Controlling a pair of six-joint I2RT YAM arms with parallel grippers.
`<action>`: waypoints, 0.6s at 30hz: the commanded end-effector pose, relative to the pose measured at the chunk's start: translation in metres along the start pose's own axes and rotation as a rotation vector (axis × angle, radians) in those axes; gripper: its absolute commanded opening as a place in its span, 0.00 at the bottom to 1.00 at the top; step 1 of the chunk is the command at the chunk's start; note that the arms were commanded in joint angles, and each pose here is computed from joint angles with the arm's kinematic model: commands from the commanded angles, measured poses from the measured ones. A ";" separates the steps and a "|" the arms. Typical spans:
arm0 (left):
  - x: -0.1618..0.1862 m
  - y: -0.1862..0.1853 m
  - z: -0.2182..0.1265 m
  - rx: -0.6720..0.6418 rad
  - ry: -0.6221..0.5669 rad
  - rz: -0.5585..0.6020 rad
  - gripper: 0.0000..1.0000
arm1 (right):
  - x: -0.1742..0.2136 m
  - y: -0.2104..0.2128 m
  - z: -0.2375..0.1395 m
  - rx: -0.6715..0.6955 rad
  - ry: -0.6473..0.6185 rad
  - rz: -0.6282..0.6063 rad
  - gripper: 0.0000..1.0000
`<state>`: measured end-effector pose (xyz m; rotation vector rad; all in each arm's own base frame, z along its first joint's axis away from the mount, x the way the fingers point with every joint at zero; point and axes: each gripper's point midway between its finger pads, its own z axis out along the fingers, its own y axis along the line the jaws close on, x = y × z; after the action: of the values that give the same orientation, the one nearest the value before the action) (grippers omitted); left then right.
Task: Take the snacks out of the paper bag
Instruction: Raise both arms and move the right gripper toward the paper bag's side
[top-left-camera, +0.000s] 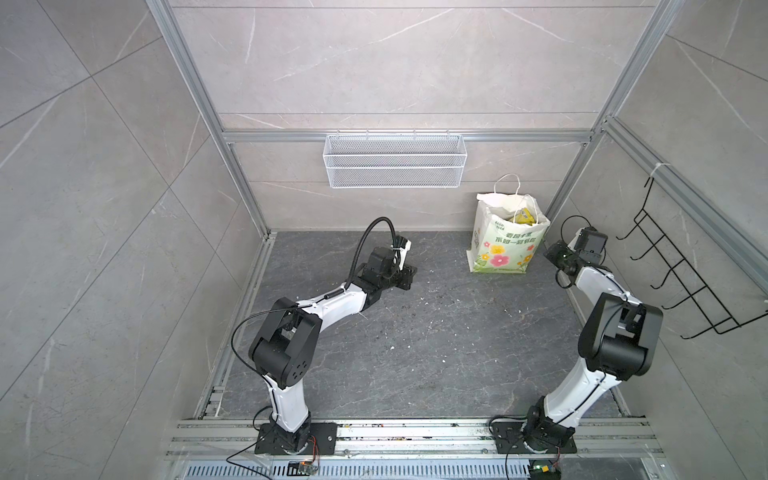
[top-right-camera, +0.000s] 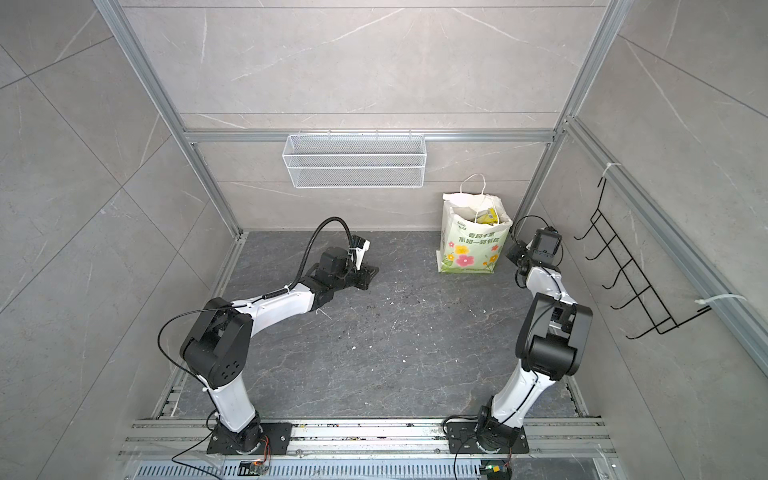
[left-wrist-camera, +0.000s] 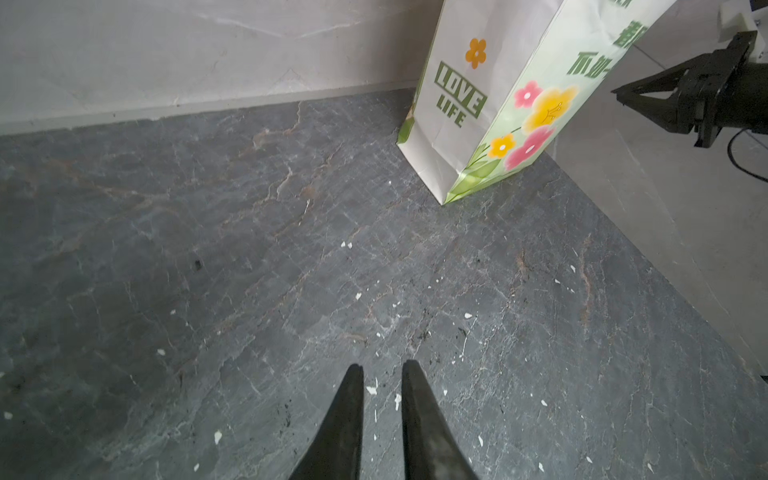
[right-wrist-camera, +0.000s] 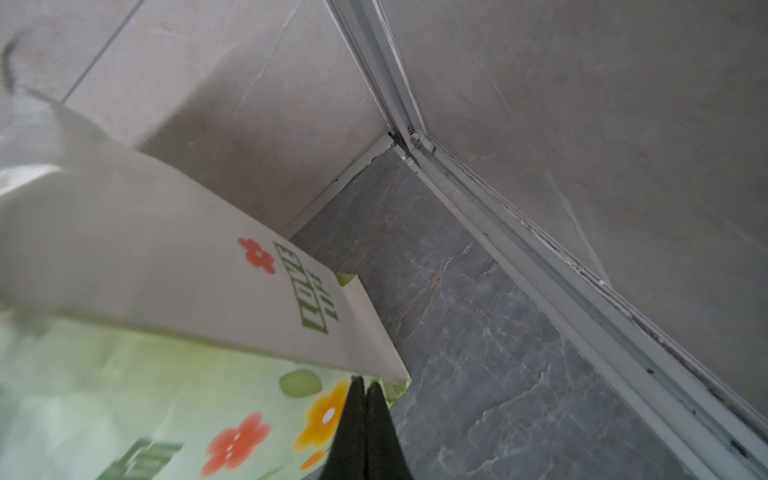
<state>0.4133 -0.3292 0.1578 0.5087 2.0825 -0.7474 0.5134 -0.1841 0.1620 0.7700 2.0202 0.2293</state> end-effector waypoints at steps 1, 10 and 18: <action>-0.028 -0.013 -0.021 0.044 -0.104 -0.001 0.21 | 0.001 -0.005 0.019 -0.023 0.070 -0.049 0.00; -0.015 -0.011 -0.020 0.035 -0.067 0.002 0.23 | 0.009 0.022 0.088 -0.274 0.237 -0.103 0.00; -0.015 -0.020 -0.013 0.063 -0.052 0.020 0.24 | 0.019 0.046 0.139 -0.470 0.338 0.015 0.00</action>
<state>0.4002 -0.3228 0.1443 0.5060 2.1137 -0.7520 0.6340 -0.1794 0.1039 0.4723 2.1370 0.6629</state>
